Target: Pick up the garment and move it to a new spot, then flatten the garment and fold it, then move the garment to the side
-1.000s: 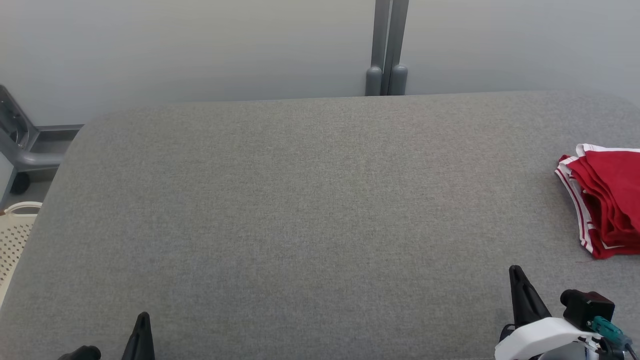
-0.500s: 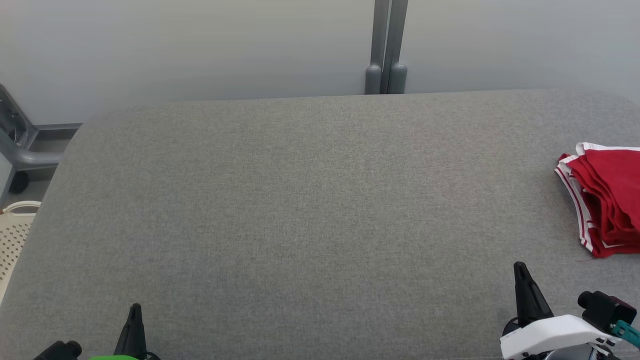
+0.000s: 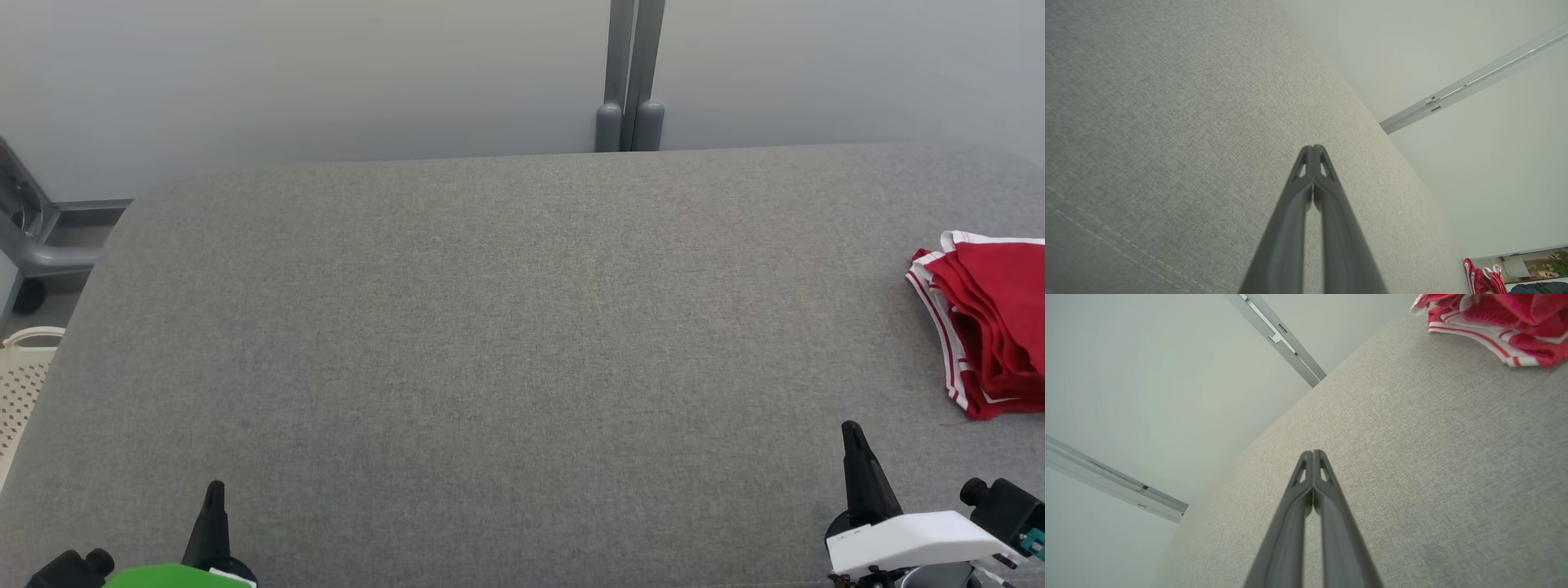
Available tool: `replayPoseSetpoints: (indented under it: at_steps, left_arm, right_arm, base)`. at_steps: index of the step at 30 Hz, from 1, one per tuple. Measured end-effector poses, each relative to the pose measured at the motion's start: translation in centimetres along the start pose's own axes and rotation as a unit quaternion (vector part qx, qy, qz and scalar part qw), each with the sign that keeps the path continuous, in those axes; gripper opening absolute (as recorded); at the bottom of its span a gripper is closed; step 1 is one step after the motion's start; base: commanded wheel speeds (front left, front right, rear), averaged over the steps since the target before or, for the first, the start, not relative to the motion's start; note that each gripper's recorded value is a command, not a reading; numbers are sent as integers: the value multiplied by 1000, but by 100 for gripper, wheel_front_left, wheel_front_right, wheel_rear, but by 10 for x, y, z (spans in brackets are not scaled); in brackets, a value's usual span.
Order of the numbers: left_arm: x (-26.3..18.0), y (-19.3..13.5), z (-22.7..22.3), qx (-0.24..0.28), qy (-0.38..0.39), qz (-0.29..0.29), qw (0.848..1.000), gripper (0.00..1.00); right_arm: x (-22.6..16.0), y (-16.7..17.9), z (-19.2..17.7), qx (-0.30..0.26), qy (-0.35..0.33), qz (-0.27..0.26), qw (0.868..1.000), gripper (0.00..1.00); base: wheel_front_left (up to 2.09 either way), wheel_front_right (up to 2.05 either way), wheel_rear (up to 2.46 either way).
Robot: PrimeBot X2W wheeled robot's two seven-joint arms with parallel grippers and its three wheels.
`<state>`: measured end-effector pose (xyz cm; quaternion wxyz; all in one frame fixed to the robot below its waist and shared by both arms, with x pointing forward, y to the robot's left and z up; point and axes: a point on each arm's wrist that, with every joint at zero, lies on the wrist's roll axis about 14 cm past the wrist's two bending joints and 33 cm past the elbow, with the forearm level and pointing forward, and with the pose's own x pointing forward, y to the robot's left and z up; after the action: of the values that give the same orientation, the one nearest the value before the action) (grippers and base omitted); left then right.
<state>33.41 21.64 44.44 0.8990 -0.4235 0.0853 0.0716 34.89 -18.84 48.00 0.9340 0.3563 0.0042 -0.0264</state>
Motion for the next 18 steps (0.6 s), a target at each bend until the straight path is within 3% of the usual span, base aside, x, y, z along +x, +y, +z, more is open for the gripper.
replayPoseSetpoints:
  at_steps: [18]
  left_arm:
    - [8, -12, 10, -101, 3, -20, 995, 0]
  right_arm:
    - [-1, 4, 5, 117, -8, -3, 993, 0]
  base:
    - [0, 0, 0]
